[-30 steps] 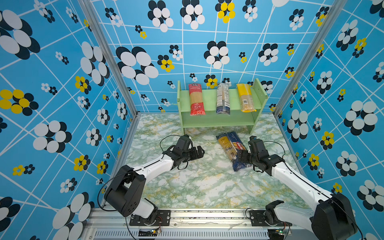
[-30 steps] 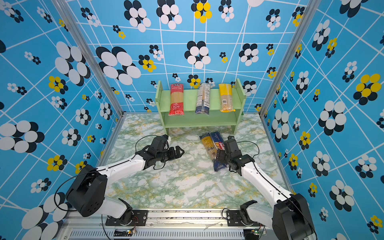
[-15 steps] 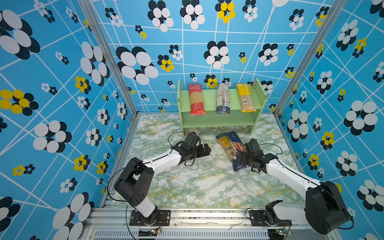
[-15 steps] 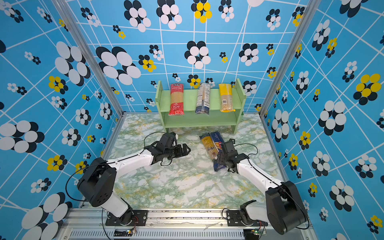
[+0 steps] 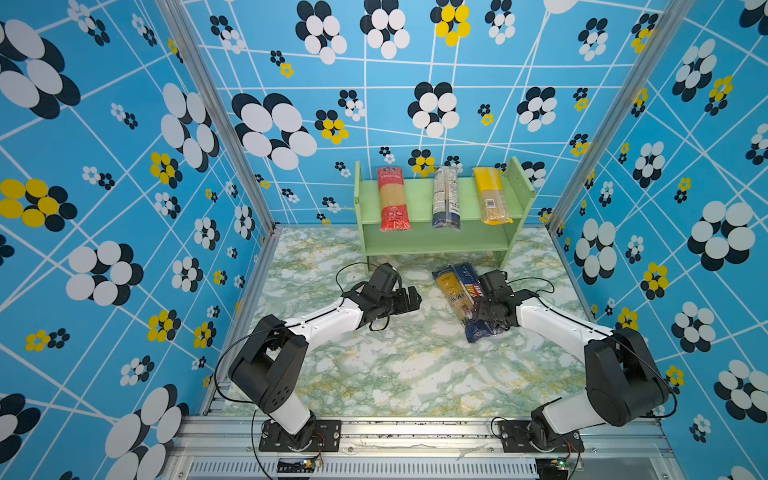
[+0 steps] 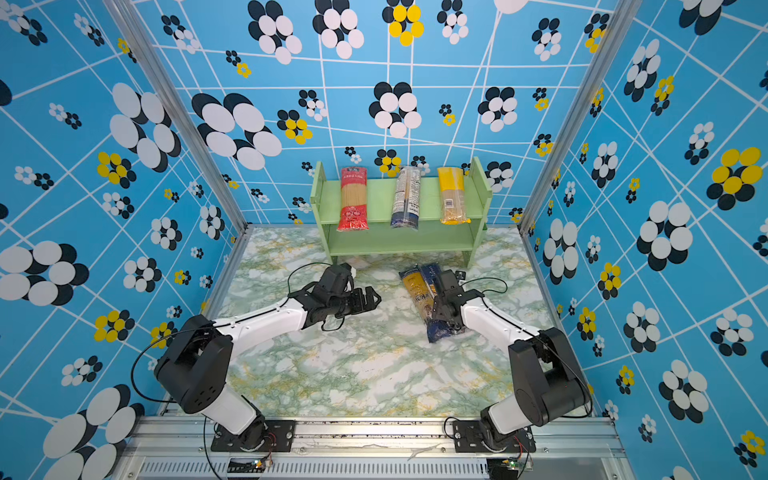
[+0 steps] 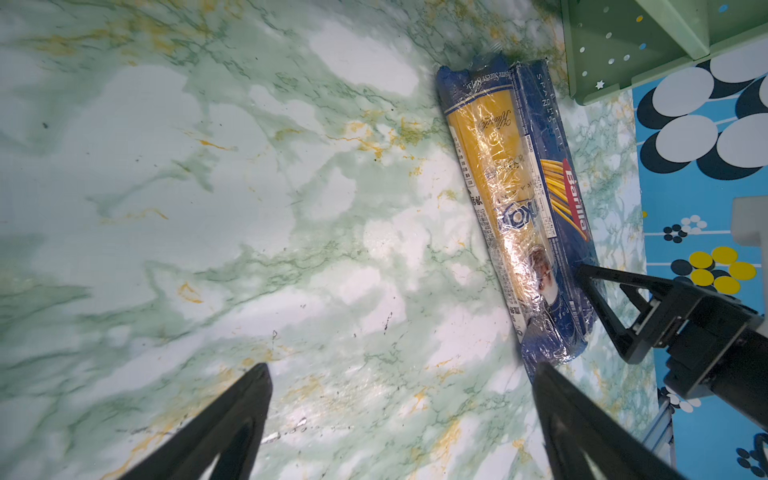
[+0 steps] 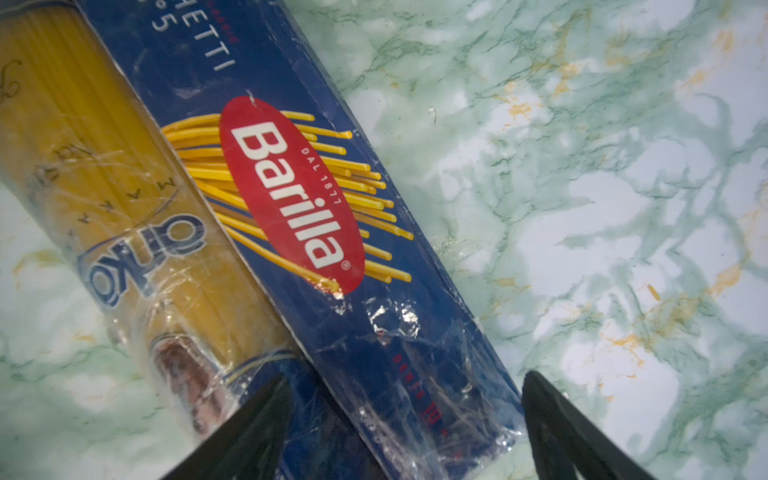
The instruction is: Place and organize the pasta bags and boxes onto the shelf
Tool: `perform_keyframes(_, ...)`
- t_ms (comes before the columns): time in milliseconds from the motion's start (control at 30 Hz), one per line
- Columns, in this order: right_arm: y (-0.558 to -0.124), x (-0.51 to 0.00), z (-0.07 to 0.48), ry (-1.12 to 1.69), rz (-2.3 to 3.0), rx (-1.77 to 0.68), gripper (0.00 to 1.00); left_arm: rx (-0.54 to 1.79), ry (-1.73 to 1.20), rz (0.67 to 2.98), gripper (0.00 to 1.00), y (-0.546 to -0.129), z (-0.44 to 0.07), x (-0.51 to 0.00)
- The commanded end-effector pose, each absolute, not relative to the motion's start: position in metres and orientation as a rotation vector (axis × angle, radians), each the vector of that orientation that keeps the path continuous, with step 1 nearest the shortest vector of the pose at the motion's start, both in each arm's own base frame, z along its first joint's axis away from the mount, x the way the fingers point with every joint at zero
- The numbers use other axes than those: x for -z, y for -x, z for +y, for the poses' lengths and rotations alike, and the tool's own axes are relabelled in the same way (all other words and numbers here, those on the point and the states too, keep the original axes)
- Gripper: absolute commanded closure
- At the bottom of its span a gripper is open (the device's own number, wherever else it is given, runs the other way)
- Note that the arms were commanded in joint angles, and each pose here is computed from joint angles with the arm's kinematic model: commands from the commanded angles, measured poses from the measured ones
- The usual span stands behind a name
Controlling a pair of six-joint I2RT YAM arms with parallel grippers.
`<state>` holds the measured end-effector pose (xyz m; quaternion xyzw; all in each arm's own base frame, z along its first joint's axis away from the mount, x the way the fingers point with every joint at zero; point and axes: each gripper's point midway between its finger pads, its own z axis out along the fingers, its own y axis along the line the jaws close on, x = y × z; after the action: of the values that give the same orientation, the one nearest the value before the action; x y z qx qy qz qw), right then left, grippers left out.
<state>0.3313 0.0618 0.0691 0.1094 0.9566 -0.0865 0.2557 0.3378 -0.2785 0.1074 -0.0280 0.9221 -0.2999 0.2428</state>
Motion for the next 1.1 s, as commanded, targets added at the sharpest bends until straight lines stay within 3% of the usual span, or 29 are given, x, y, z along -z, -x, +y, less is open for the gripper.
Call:
perform_keyframes(0, -0.329, -0.071, 0.054, -0.332, 2.615, 0.328, 0.10, 0.772, 0.032, 2.529, 0.01, -0.329, -0.269, -0.103)
perform_keyframes(233, -0.327, -0.075, 0.051, -0.300, 2.610, 0.453, 0.07, 0.907, 0.105, 2.485, 0.01, -0.321, -0.251, -0.098)
perform_keyframes(733, -0.320, -0.054, 0.058, -0.261, 2.660, 0.585, 0.06, 0.910, 0.124, 2.465, 0.01, -0.305, -0.226, -0.095)
perform_keyframes(1067, -0.325, -0.038, 0.107, -0.194, 2.695, 0.503, 0.05, 0.924, 0.146, 2.473, 0.01, -0.306, -0.221, -0.091)
